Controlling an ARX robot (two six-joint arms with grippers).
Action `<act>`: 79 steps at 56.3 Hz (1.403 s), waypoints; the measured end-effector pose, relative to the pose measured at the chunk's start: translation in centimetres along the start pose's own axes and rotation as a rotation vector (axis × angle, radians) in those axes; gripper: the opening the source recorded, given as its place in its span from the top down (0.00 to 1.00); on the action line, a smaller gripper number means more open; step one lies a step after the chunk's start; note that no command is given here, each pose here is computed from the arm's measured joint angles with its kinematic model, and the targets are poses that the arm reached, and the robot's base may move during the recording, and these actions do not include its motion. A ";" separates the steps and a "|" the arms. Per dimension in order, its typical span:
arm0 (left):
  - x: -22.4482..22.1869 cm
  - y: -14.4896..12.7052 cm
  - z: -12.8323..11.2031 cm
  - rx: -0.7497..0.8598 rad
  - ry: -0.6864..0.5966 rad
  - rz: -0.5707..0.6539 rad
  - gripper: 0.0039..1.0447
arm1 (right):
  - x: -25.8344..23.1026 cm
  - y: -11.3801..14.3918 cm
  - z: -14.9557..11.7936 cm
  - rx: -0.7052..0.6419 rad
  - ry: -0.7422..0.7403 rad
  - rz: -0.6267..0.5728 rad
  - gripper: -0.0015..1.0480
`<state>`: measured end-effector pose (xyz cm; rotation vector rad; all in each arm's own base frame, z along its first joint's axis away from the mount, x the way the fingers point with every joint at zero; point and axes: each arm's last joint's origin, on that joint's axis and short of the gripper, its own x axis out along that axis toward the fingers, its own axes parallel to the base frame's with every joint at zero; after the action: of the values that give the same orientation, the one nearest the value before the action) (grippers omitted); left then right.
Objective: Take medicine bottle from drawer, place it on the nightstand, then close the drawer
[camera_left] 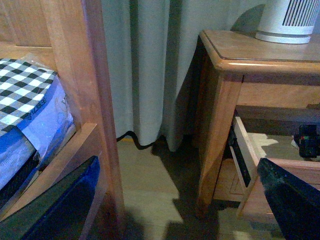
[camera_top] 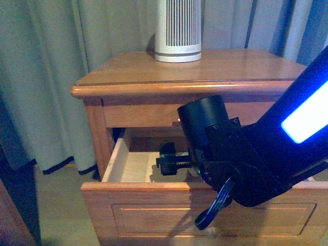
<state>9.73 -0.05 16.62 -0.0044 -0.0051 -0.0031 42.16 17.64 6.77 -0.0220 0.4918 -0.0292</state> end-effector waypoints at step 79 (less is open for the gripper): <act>0.0 0.0 0.0 0.000 0.000 0.000 0.06 | 0.5 0.4 -1.9 0.016 0.023 0.078 0.32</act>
<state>9.73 -0.05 16.62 -0.0044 -0.0051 -0.0031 41.75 17.95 4.87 0.0133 0.5155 0.0427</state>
